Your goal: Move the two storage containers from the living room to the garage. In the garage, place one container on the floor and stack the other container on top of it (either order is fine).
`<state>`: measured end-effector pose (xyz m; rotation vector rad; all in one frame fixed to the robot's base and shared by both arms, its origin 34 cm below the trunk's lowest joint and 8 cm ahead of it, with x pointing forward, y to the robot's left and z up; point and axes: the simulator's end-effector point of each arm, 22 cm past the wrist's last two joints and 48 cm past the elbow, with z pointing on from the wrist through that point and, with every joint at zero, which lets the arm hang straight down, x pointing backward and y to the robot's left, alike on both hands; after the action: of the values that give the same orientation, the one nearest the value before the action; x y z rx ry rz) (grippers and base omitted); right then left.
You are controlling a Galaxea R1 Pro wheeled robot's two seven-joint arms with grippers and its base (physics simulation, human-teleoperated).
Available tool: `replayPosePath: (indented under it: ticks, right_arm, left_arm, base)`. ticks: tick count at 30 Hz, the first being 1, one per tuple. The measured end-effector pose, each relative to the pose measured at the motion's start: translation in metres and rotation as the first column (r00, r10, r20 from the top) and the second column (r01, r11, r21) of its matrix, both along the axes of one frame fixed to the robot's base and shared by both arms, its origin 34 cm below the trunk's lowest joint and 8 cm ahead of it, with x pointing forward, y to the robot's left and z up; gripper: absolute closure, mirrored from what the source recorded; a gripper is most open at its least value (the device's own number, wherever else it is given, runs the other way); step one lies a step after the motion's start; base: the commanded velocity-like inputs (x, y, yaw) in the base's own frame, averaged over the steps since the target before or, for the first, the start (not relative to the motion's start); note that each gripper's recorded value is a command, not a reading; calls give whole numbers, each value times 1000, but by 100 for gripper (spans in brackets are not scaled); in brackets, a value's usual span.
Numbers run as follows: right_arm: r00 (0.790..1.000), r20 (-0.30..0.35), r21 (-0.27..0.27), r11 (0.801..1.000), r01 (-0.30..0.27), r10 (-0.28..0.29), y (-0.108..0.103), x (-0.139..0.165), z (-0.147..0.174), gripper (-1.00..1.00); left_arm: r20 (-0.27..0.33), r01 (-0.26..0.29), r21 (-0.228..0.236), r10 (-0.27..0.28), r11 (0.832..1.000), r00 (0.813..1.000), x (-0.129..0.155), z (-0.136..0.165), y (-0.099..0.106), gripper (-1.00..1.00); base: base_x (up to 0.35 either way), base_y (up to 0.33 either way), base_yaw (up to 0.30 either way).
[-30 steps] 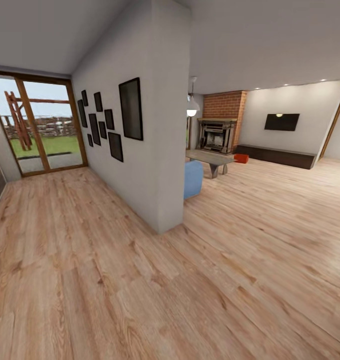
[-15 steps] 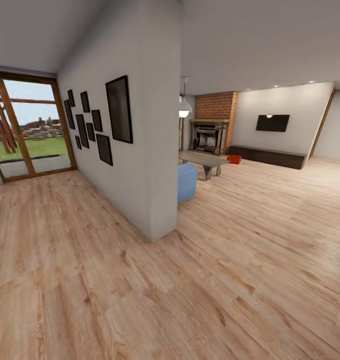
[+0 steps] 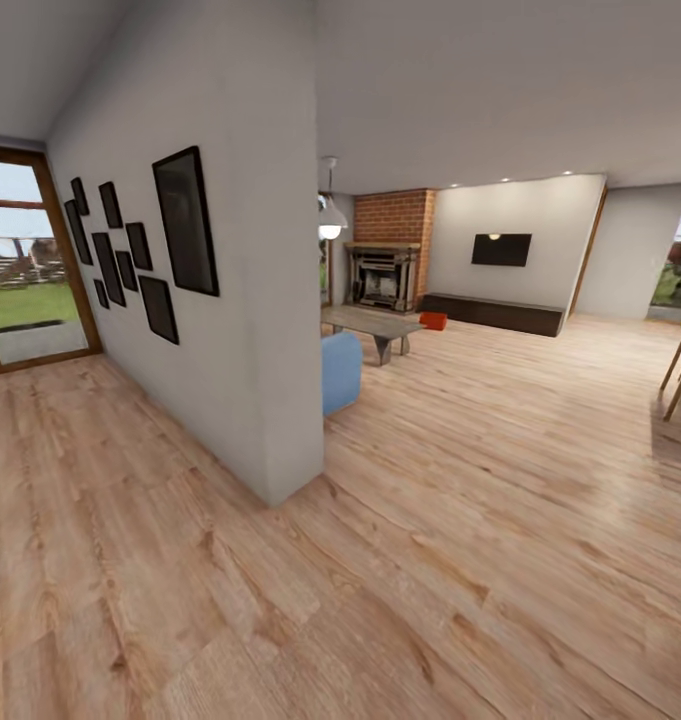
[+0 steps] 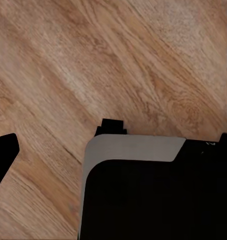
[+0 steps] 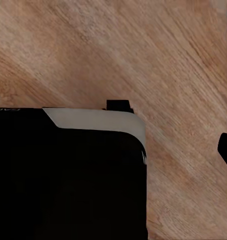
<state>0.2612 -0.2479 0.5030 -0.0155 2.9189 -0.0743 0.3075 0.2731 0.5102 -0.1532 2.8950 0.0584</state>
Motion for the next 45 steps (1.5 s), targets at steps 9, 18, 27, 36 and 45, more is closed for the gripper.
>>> replayPosePath:
  ticks: [9, 18, 27, 36, 45]
  right_arm:
    - [1000, 8, 0, 1000, 0, 0, 0, 3, 1, -100]
    - [1000, 14, 0, 1000, 0, 0, 0, 5, 2, -100]
    - [1000, 21, 0, 1000, 0, 0, 0, 8, 3, -100]
    - [1000, 28, 0, 1000, 0, 0, 0, 10, 4, -100]
    - [999, 35, 0, 1000, -1, 1, 0, 13, 4, -100]
  left_arm:
    - [7, 0, 0, 0, 1000, 1000, 3, 1, 0, -100]
    - [14, -1, 0, 1, 1000, 1000, 5, 2, 0, -100]
    - [21, -1, 0, 1, 1000, 1000, 8, 4, 0, -100]
    - [28, -1, 0, 1, 1000, 1000, 10, 5, 0, -100]
    - [35, -1, 0, 1, 1000, 999, 13, 6, 0, -100]
  base:
    - [315, 0, -219]
    - [315, 0, -219]
    - [315, 0, -219]
    - [316, 0, -219]
    - [315, 0, -219]
